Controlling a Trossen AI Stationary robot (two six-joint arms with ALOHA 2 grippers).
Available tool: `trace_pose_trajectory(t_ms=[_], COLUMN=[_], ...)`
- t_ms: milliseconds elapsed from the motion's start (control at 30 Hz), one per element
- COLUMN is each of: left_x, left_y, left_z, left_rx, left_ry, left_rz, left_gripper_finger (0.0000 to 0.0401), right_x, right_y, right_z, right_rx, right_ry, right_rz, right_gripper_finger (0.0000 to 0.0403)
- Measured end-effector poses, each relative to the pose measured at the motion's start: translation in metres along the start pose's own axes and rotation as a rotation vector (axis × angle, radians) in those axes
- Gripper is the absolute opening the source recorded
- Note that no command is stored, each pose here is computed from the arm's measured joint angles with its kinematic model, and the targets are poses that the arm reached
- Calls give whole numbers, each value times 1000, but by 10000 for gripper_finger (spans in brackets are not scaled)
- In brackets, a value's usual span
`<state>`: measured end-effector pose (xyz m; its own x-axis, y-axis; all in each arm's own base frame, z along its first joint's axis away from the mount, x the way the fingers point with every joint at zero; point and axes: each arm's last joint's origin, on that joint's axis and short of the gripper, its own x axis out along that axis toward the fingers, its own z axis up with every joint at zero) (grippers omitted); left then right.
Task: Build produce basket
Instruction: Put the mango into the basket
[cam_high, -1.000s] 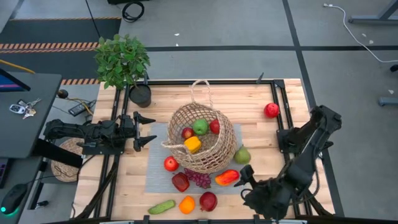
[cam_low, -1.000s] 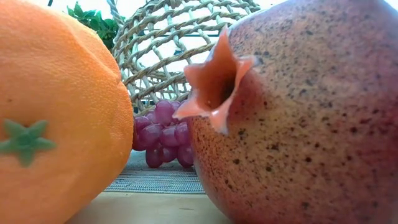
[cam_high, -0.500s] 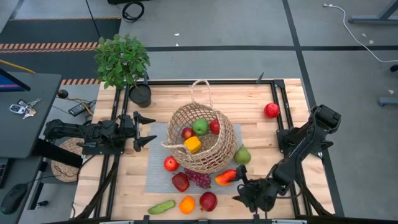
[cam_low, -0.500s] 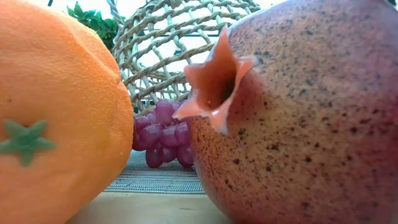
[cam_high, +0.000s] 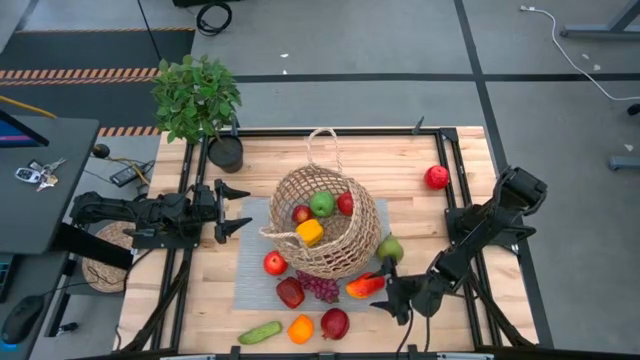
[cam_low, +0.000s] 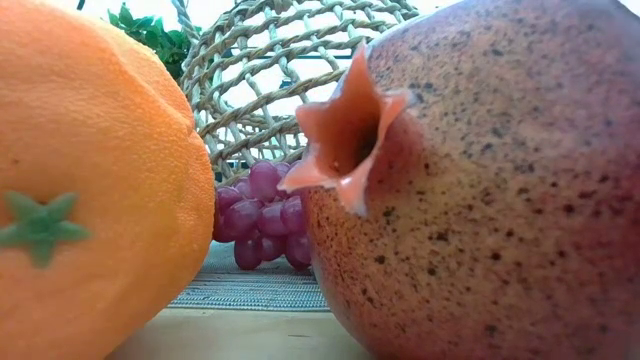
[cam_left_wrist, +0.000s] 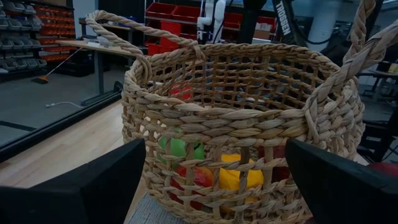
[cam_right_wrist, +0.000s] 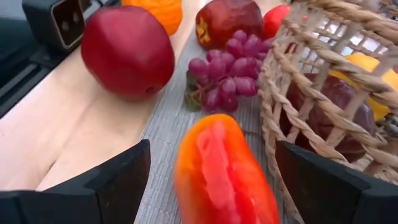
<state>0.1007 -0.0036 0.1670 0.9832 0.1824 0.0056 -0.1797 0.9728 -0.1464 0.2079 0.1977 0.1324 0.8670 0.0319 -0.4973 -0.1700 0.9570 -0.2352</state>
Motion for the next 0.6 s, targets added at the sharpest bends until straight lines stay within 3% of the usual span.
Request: trace_pose_trajectory(t_ms=[600], left_x=[0], left_y=[0], left_z=[0], left_rx=[0], left_ry=[0], left_rz=[0], left_gripper_finger=[392], right_x=[5], right_y=[-7], right_z=[-10], right_rx=[55], right_ry=[-54], right_rz=[21], right_gripper_finger=[348])
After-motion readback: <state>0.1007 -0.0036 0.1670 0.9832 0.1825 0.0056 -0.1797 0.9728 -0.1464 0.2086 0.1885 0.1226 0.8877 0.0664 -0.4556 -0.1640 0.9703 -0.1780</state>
